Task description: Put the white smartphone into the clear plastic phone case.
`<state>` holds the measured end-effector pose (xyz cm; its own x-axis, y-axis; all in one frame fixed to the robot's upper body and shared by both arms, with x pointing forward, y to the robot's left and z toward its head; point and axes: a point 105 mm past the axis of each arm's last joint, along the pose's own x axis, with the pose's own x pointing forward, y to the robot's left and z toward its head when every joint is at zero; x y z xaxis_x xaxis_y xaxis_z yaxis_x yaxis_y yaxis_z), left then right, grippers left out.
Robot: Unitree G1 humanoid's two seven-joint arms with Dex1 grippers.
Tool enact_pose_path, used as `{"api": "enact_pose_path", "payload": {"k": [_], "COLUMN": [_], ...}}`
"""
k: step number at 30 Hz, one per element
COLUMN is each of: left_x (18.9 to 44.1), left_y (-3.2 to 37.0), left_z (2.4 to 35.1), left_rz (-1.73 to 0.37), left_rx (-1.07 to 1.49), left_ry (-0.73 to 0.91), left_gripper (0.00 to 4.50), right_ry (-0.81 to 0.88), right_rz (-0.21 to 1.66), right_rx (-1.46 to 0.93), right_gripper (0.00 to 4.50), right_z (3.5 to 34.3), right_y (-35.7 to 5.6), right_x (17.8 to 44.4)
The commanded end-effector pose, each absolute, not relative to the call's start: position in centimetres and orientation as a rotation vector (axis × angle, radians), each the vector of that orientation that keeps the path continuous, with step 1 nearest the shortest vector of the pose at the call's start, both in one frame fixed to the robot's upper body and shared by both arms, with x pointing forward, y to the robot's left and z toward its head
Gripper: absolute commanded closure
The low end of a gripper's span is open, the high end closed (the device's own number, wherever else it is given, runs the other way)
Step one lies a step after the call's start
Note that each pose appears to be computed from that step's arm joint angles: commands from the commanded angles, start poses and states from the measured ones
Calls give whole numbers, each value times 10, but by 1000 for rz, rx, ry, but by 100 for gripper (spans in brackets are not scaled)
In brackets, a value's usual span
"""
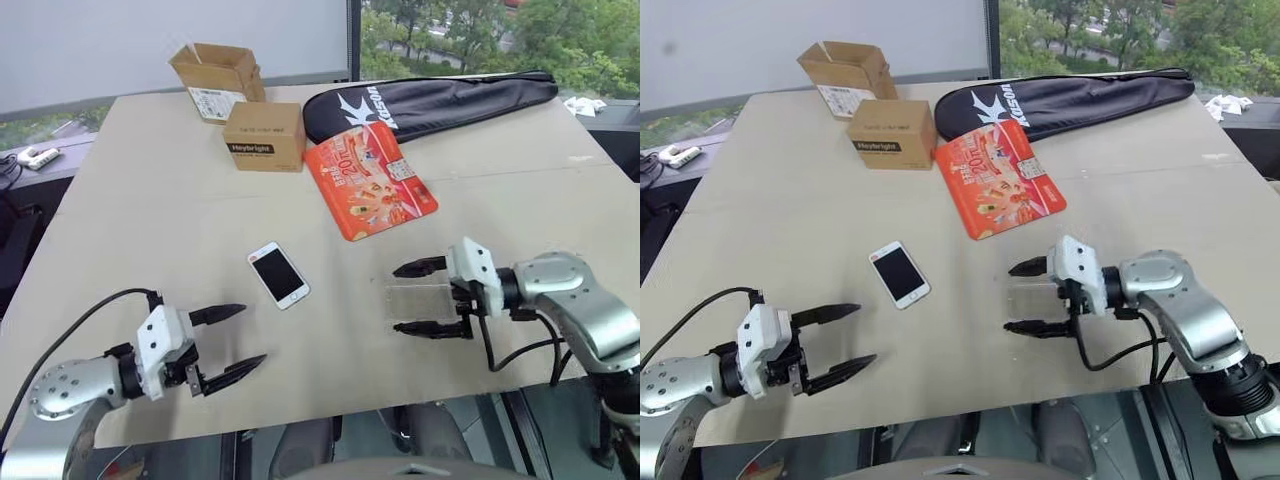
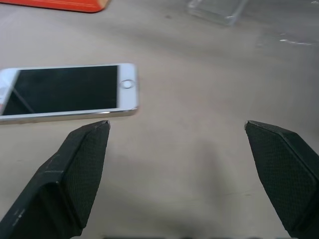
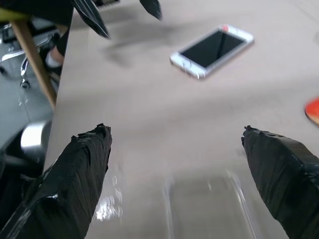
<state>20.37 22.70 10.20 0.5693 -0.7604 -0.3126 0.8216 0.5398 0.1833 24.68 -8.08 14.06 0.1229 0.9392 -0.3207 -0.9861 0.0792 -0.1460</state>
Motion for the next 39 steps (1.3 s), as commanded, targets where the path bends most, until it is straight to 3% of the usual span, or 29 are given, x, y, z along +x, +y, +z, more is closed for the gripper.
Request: {"api": "enact_pose_path", "payload": {"k": [1, 6, 10, 15, 24, 39], "left_x": [226, 238, 248, 247, 248, 276], "left_y": [229, 216, 195, 159, 174, 149], "left_z": [106, 109, 114, 119, 94, 65], "left_rz": [-866, -756, -503, -303, -14, 185], "left_rx": [352, 260, 150, 70, 64, -25], "left_ry": [206, 231, 229, 278, 557, 748], "left_gripper": [0, 0, 0, 0, 0, 0], "right_ry": [98, 58, 31, -2, 64, 65], "right_rz": [1354, 1270, 1223, 1257, 1287, 1218], "right_rx": [-358, -355, -360, -291, -328, -372], "right_gripper": [1, 1, 1, 1, 1, 1], "right_z": [147, 149, 154, 166, 159, 163], "right_y": [-69, -65, -70, -83, -99, -109], "right_x": [253, 262, 269, 260, 252, 252]}}
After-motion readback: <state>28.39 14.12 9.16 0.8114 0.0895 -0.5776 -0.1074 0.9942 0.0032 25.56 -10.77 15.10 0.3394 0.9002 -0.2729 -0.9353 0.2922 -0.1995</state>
